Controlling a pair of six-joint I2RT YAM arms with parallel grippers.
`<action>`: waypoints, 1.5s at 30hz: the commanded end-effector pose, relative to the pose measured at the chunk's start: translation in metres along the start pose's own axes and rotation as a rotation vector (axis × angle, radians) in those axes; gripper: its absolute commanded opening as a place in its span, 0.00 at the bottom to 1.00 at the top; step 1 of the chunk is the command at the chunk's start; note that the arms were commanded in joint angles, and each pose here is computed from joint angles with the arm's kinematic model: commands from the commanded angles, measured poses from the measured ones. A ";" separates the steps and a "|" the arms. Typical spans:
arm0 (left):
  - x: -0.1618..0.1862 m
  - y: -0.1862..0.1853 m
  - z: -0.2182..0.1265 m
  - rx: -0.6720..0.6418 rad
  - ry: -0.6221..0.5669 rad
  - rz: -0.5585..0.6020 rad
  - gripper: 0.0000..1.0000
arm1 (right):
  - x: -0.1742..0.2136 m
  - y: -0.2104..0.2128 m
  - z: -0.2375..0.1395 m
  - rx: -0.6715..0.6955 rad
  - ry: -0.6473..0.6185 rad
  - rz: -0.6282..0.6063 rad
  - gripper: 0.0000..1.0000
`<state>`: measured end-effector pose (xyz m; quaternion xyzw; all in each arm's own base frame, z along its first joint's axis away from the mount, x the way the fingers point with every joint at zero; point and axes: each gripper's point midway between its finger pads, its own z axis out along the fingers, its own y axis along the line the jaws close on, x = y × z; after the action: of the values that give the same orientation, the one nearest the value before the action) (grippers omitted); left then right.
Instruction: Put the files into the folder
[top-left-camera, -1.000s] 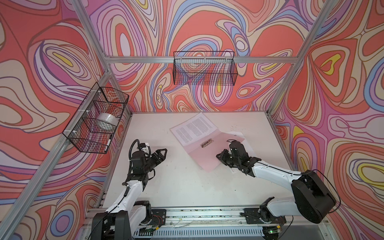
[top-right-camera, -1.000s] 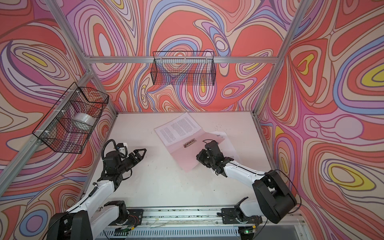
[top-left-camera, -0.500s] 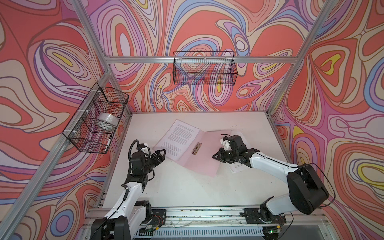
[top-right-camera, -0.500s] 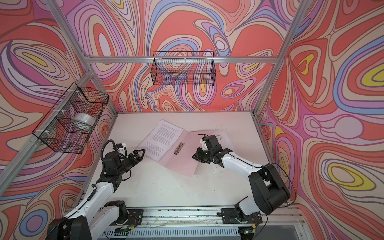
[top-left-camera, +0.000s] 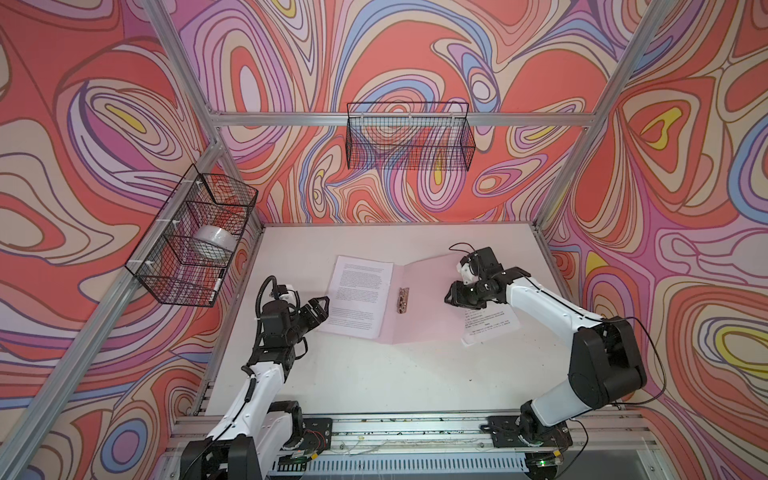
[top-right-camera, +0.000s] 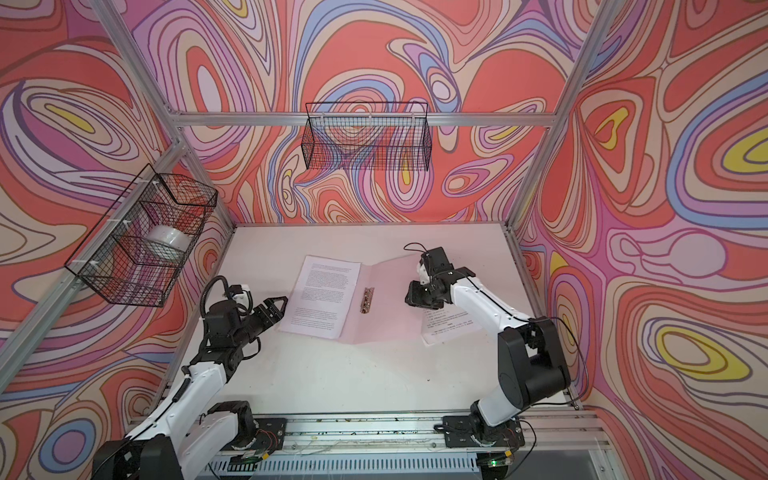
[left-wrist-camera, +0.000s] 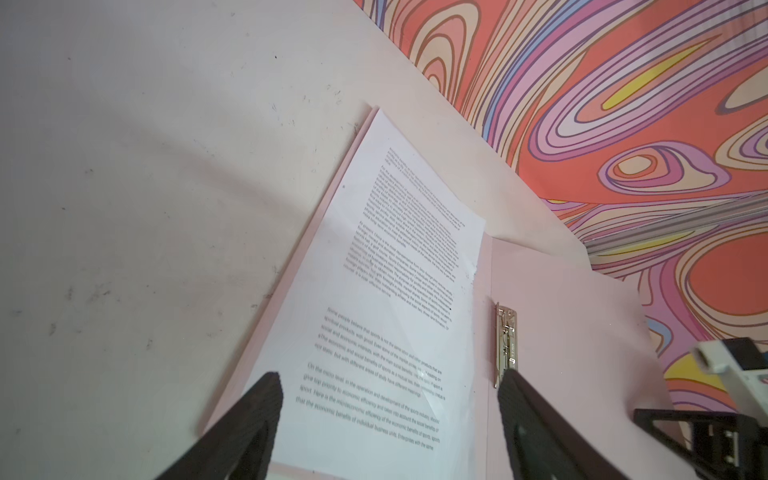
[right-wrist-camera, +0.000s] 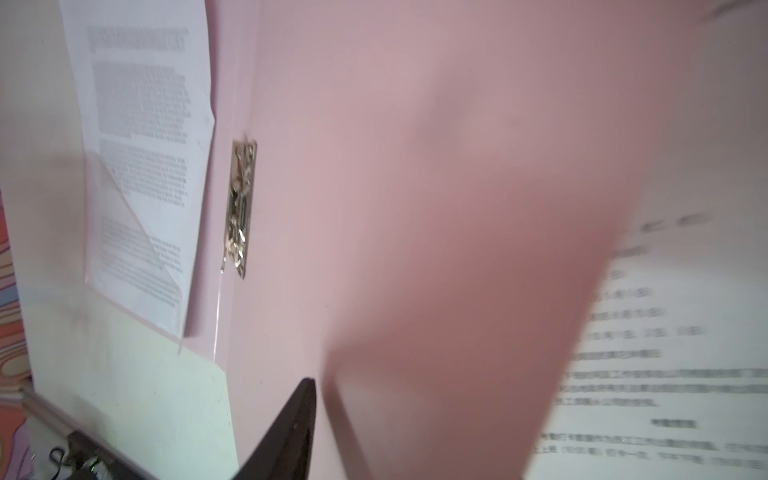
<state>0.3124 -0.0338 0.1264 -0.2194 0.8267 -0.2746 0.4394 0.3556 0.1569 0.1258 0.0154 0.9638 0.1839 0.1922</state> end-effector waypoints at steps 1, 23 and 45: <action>-0.011 0.004 0.002 -0.045 -0.029 0.031 0.83 | -0.042 -0.016 -0.023 0.177 -0.108 -0.034 0.47; 0.000 0.030 0.005 -0.147 -0.009 0.060 0.91 | 0.001 0.105 0.068 -0.242 0.116 -0.092 0.45; 0.006 -0.001 0.024 0.088 0.048 0.036 0.85 | 0.080 0.049 0.148 -0.284 0.317 0.012 0.40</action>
<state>0.3268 -0.0308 0.1021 -0.2030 0.8423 -0.2630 0.4246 0.3564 0.2764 0.0310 -0.0526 0.9299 0.3532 0.0887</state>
